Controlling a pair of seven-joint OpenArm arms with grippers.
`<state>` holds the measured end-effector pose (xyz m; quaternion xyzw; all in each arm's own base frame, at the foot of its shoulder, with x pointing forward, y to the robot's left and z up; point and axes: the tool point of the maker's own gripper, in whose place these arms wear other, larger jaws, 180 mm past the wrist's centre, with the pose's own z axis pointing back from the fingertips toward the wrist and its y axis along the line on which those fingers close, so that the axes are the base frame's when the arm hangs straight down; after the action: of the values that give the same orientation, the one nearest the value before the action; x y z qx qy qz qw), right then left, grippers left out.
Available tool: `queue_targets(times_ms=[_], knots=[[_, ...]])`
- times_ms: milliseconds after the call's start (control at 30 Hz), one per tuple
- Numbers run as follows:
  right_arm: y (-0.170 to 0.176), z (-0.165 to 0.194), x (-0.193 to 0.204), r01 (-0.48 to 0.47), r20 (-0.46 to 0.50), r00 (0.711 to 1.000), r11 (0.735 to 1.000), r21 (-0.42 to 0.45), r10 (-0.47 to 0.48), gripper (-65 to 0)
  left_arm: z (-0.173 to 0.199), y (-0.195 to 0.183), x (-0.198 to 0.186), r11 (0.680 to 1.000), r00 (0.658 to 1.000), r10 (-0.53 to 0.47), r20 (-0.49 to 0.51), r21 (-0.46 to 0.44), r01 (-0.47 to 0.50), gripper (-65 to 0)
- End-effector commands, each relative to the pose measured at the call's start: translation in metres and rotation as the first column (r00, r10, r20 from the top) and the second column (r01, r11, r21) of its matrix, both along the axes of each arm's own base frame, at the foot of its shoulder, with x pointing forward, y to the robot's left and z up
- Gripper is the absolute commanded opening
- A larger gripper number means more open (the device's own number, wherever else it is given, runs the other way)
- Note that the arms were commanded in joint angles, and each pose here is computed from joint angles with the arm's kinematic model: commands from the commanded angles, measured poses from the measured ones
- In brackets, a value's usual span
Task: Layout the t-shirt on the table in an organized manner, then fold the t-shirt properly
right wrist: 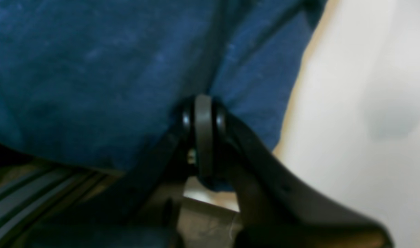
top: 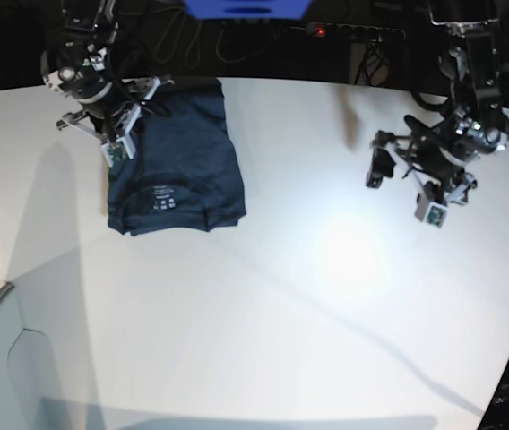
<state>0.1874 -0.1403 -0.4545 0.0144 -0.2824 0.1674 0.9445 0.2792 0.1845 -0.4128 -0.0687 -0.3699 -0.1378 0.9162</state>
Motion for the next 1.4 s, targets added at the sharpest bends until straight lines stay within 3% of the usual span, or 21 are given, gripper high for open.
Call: queue_targets(times_ms=[0,267,533,733,800,967,1067,1233,1367], knots=[[0.003,0.001,0.0,-0.012,0.001,1.0,1.0,0.011,0.012,-65.0,0.01,0.002,0.006,1.0,0.999,0.003,0.04,-0.01,-0.003,-9.6],[0.002,0.003,0.001,-0.011,0.007,1.0,1.0,0.008,0.011,-65.0,-0.002,0.012,-0.015,1.0,0.999,0.031,-0.01,-0.001,-0.031,-9.4],[-0.031,0.061,0.028,0.046,0.171,0.985,0.995,-0.094,-0.03,-65.0,-0.017,0.008,-0.045,1.0,0.997,0.027,-0.068,-0.007,-0.028,-9.7],[-0.056,0.05,0.021,0.122,0.146,0.984,0.987,-0.101,-0.107,-65.0,-0.032,0.006,-0.077,1.0,0.99,0.026,-0.138,-0.007,-0.028,-10.3],[-0.064,0.035,0.017,0.154,0.106,0.984,0.984,-0.088,-0.145,-65.0,-0.038,0.006,-0.089,1.0,0.986,0.025,-0.166,-0.007,-0.026,-14.7],[-0.067,0.008,0.003,0.189,0.029,0.982,0.98,-0.055,-0.188,-65.0,-0.05,0.006,-0.113,0.999,0.975,0.03,-0.222,-0.011,-0.033,-38.2],[-0.063,0.004,-0.002,0.178,0.013,0.984,0.983,-0.051,-0.177,-65.0,-0.055,0.0,-0.126,0.999,0.968,0.036,-0.248,-0.026,-0.043,-48.7],[-0.036,-0.005,-0.017,0.097,-0.032,0.995,0.995,-0.03,-0.098,-65.0,-0.058,0.0,-0.135,0.999,0.963,0.036,-0.266,-0.025,-0.044,-57.1],[-0.039,-0.005,-0.02,0.106,-0.036,0.994,0.994,-0.035,-0.108,-65.0,-0.058,0.0,-0.135,0.999,0.963,0.034,-0.269,-0.025,-0.042,-60.9]])
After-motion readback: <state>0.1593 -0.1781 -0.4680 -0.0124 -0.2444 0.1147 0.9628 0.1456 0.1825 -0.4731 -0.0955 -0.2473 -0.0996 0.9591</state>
